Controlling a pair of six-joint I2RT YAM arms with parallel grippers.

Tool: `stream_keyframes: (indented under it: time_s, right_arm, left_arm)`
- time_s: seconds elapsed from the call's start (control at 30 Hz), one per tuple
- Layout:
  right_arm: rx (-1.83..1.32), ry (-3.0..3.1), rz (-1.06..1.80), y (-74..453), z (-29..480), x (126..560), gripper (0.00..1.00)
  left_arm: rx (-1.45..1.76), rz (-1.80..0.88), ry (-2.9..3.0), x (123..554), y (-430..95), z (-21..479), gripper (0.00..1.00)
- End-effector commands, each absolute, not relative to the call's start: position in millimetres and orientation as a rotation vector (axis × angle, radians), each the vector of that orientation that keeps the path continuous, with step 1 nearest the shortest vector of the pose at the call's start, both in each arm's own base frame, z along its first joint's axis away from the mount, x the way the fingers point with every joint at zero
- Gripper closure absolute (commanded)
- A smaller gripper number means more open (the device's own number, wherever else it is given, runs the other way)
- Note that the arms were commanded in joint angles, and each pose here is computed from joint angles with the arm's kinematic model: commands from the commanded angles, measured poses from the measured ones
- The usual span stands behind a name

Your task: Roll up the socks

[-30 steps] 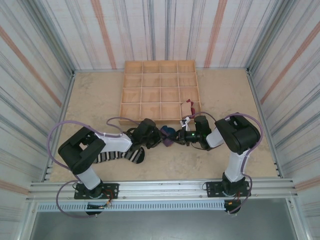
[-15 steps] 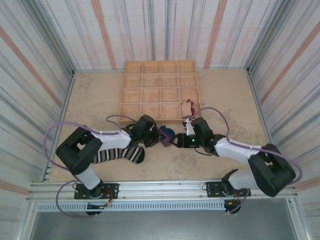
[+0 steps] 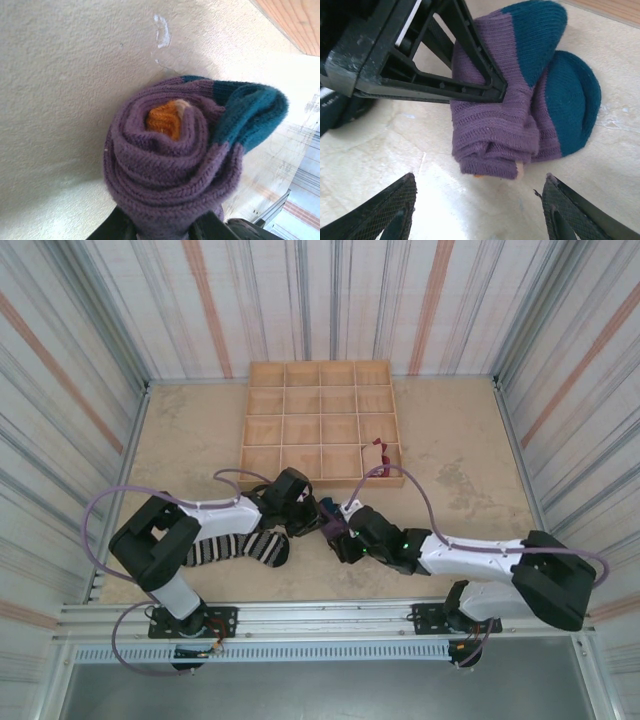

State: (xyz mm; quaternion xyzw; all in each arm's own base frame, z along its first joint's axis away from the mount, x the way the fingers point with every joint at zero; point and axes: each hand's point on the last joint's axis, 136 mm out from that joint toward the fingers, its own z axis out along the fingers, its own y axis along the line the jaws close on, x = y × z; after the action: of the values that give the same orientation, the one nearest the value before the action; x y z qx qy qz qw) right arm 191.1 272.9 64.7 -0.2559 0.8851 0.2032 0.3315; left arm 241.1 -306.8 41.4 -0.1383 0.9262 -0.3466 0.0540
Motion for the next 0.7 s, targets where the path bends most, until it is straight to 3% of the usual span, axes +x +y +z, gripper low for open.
stream_keyframes:
  time_s: [0.0,0.27,0.37,0.43,0.53,0.67]
  right_arm:
    - [-0.663,2.229,0.466,286.0,73.8,208.9,0.33]
    - [-0.581,2.272,0.501,286.0,45.8,223.7,0.4]
    - [-0.582,2.287,0.508,284.4,41.3,224.7,0.52]
    - [-0.571,2.305,0.532,282.3,39.1,225.6,0.67]
    - [-0.518,2.364,0.589,272.8,30.9,227.3,0.82]
    - [-0.46,2.468,0.705,261.3,16.0,223.4,0.9]
  left_arm:
    - [-0.458,-0.945,2.927,218.8,-286.2,21.7,0.92]
    - [-0.454,-0.942,2.912,219.3,-283.3,25.5,0.87]
    - [-0.447,-0.949,2.913,219.1,-284.6,26.1,0.87]
    - [-0.446,-0.958,2.908,219.7,-285.4,26.0,0.87]
    - [-0.442,-0.994,2.883,221.8,-288.0,28.7,0.79]
    - [-0.403,-1.096,2.824,227.4,-296.8,40.3,0.58]
